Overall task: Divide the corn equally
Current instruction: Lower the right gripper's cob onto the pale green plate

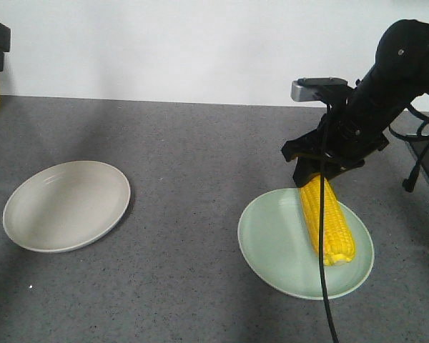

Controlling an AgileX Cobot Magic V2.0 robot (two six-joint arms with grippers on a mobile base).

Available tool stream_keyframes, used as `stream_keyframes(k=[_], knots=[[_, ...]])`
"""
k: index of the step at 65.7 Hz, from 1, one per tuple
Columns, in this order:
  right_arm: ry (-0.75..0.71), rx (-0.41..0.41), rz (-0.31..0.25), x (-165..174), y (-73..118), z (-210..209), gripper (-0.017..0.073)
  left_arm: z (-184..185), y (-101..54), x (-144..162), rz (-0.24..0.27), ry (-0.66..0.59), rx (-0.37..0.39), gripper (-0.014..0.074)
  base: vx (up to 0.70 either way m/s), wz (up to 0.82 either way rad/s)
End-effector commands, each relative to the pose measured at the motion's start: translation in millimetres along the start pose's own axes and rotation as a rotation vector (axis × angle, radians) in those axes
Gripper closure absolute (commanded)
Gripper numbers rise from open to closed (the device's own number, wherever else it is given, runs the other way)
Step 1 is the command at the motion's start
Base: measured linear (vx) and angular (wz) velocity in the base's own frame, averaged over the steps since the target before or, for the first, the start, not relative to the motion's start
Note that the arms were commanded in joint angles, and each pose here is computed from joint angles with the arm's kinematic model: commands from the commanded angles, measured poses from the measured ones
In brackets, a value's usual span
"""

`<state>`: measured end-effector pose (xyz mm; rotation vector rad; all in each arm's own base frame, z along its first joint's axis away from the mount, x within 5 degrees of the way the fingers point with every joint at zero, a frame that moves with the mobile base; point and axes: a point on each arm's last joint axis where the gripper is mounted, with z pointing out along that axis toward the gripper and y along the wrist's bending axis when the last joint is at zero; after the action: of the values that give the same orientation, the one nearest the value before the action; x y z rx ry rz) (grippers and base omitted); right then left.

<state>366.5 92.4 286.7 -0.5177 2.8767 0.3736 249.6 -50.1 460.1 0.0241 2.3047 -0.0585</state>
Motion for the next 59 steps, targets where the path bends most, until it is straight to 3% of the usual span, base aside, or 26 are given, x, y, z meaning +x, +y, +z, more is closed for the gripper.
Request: stream_keyframes(k=[1, 30, 59], knots=[[0.028, -0.019, -0.007, 11, 5.6, -11, 0.0440, -20, 0.9, -11, -0.012, -0.129, 0.020, 0.0590, 0.00, 0.00], [0.006, -0.012, 0.007, 14, 2.8, 0, 0.0401, -20, 0.8, -11, -0.012, -0.132, 0.021, 0.0590, 0.00, 0.00], [0.004, -0.009, 0.003, 13, 2.5, 0, 0.0133, -20, 0.8, -11, -0.012, -0.131, 0.021, 0.0590, 0.00, 0.00]])
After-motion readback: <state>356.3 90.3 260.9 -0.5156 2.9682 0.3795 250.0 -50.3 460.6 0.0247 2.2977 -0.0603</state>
